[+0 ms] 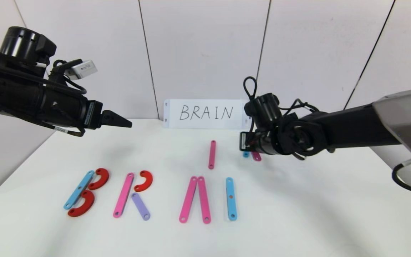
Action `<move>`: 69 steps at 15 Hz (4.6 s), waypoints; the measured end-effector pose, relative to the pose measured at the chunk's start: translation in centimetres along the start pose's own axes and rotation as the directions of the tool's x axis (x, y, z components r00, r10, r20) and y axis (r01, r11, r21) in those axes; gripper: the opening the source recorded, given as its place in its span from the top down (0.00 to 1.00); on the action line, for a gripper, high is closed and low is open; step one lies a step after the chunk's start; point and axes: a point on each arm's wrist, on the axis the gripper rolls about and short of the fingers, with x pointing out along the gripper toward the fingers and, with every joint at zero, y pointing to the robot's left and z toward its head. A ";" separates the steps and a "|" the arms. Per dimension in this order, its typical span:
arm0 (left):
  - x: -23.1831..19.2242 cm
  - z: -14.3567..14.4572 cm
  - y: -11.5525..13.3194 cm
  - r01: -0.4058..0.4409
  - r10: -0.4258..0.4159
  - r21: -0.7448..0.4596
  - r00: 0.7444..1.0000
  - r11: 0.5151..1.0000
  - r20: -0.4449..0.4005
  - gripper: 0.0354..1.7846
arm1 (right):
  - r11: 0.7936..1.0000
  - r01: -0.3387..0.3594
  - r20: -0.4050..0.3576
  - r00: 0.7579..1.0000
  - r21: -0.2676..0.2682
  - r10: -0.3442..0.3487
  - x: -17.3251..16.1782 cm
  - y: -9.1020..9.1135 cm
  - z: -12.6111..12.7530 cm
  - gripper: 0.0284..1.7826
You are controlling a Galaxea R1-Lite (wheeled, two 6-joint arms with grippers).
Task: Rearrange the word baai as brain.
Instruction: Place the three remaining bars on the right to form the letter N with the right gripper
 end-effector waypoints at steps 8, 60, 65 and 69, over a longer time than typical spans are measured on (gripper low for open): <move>0.0 0.0 0.1 -0.001 0.001 -0.002 1.000 1.000 0.000 0.03 | 0.999 0.025 -0.070 0.997 0.026 -0.023 -2.9 -2.2 -3.9 0.84; 0.6 -0.2 -0.1 0.012 -0.012 -0.001 1.000 1.000 -0.022 0.03 | 0.999 0.025 -0.011 1.000 -0.043 -0.025 4.0 -1.5 -0.8 0.03; 0.6 -0.2 -0.1 0.015 -0.015 0.000 1.000 1.000 -0.022 0.03 | 0.998 0.018 -0.007 1.000 -0.058 -0.018 6.3 -1.2 -0.9 0.03; 0.8 -0.2 -0.2 0.017 -0.017 0.001 1.000 1.000 -0.026 0.03 | 0.998 0.020 -0.007 1.000 -0.064 -0.021 7.3 -1.0 -1.0 0.06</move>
